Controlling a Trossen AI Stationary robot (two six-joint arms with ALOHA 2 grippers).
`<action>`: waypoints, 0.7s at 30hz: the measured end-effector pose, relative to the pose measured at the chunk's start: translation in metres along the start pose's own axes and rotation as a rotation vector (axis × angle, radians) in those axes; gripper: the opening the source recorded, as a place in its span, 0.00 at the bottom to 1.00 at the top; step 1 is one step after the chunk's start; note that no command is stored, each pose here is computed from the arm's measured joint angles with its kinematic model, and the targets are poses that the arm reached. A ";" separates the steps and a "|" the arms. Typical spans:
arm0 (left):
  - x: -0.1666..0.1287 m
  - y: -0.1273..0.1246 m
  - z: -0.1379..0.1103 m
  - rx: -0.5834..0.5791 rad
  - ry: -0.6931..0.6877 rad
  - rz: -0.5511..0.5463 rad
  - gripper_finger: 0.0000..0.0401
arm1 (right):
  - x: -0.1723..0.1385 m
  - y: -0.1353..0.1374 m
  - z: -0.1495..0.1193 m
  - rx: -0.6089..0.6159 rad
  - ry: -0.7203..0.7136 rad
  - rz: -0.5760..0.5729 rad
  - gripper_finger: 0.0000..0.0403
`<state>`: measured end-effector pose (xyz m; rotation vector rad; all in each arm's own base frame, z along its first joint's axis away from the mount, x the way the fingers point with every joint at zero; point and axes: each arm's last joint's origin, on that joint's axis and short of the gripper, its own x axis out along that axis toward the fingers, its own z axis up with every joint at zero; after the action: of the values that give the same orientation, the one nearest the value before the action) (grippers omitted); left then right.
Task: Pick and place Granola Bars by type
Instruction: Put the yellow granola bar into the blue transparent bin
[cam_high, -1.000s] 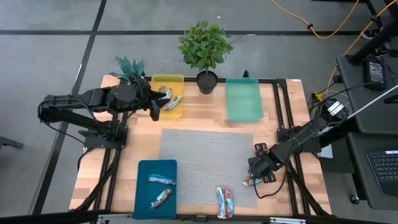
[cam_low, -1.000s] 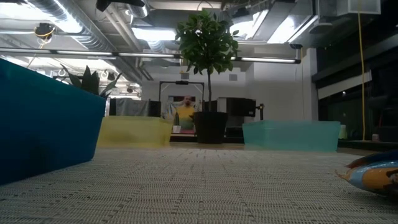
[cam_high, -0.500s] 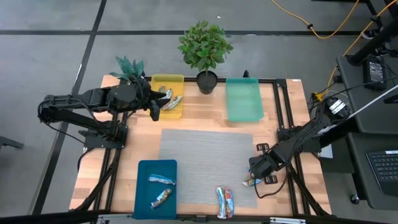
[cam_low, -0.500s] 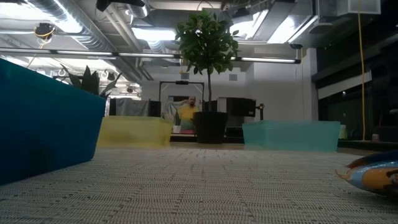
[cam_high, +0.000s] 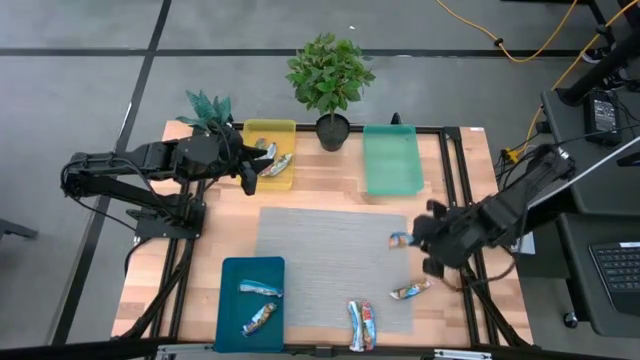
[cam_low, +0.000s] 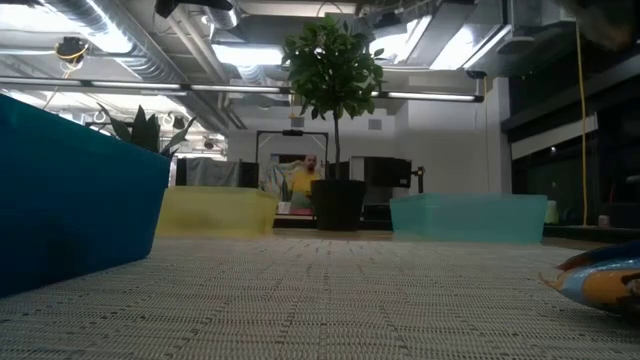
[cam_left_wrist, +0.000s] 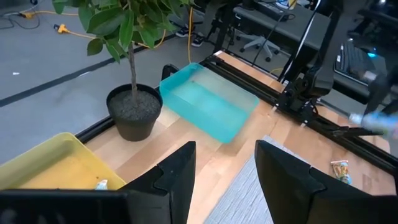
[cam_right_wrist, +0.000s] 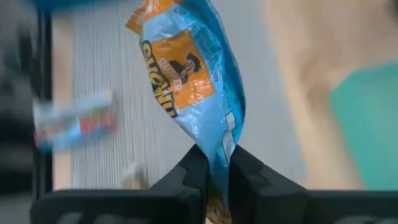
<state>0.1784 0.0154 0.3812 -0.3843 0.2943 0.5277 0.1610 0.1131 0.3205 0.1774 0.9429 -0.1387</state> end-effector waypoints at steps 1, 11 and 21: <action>0.000 0.000 0.000 0.004 0.000 0.001 0.39 | -0.007 -0.003 0.004 0.028 -0.051 -0.010 0.10; 0.000 0.000 0.000 0.008 0.000 0.000 0.39 | -0.036 -0.021 0.020 0.176 -0.251 0.001 0.10; 0.000 0.000 0.000 0.008 0.001 -0.002 0.39 | -0.038 -0.023 0.036 0.281 -0.368 0.044 0.10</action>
<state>0.1785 0.0154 0.3812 -0.3774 0.2965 0.5245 0.1629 0.0846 0.3702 0.4173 0.5493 -0.2547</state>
